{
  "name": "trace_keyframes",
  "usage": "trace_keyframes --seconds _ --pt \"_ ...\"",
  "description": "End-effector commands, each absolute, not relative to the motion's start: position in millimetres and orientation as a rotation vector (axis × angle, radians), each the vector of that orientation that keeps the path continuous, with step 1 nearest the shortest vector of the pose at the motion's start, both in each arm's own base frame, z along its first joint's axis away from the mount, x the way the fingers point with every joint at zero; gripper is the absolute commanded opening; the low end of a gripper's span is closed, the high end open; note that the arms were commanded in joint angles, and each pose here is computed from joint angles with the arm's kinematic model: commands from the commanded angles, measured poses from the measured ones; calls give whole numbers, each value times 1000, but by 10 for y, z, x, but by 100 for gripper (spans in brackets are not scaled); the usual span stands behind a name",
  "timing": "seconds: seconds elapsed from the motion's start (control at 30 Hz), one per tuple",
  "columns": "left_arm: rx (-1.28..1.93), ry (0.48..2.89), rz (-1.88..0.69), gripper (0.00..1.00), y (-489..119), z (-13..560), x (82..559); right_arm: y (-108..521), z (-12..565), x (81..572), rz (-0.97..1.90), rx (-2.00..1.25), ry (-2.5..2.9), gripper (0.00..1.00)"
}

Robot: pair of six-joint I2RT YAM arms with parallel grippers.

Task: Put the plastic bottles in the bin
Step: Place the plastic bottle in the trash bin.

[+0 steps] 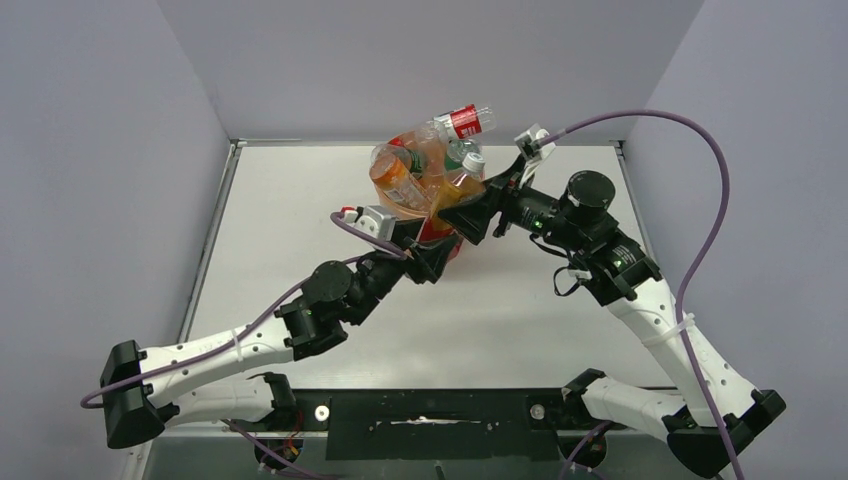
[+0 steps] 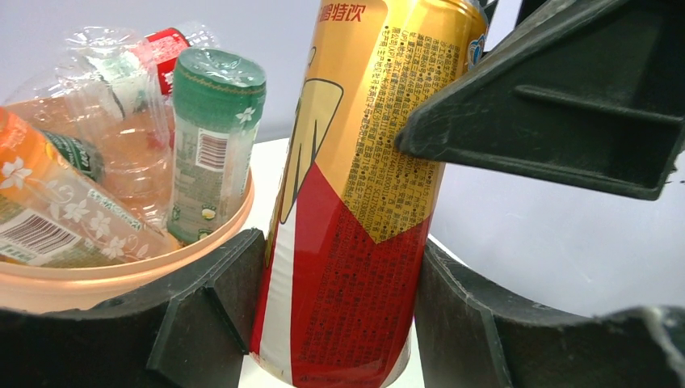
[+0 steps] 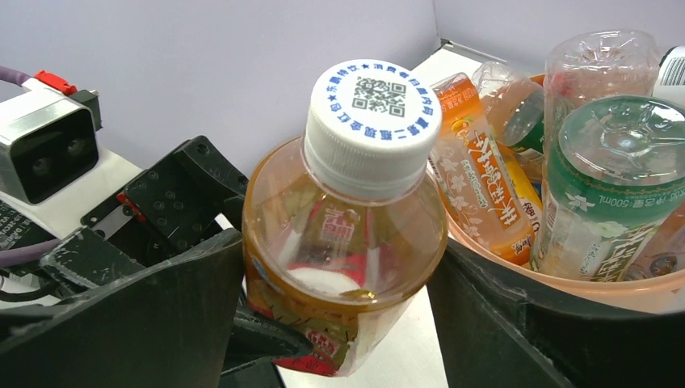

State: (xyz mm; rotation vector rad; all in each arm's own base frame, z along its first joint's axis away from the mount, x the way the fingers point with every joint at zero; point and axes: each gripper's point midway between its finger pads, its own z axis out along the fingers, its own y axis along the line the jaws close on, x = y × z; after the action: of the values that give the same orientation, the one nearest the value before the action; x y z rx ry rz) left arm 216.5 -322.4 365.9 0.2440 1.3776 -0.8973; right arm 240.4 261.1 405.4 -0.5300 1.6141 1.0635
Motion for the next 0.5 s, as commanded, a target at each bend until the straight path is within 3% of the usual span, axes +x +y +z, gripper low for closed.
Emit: trace_keyframes --seconds 0.0,0.13,0.27,0.4,0.47 --pt "182 1308 -936 48 -3059 3913 2165 2547 4442 2421 1039 -494 1503 78" --pt "182 1316 -928 48 -3043 3881 2191 2539 4469 2414 1036 -490 1499 80" --pt "190 1320 -929 48 -3067 3862 2204 2572 4443 2439 1037 -499 1510 66" --pt "212 1319 -940 48 -3121 3876 2201 2638 4380 2487 1041 -516 1531 73" --pt "221 1325 -938 48 -3142 3867 2206 2663 4372 2499 1041 -521 1534 70"
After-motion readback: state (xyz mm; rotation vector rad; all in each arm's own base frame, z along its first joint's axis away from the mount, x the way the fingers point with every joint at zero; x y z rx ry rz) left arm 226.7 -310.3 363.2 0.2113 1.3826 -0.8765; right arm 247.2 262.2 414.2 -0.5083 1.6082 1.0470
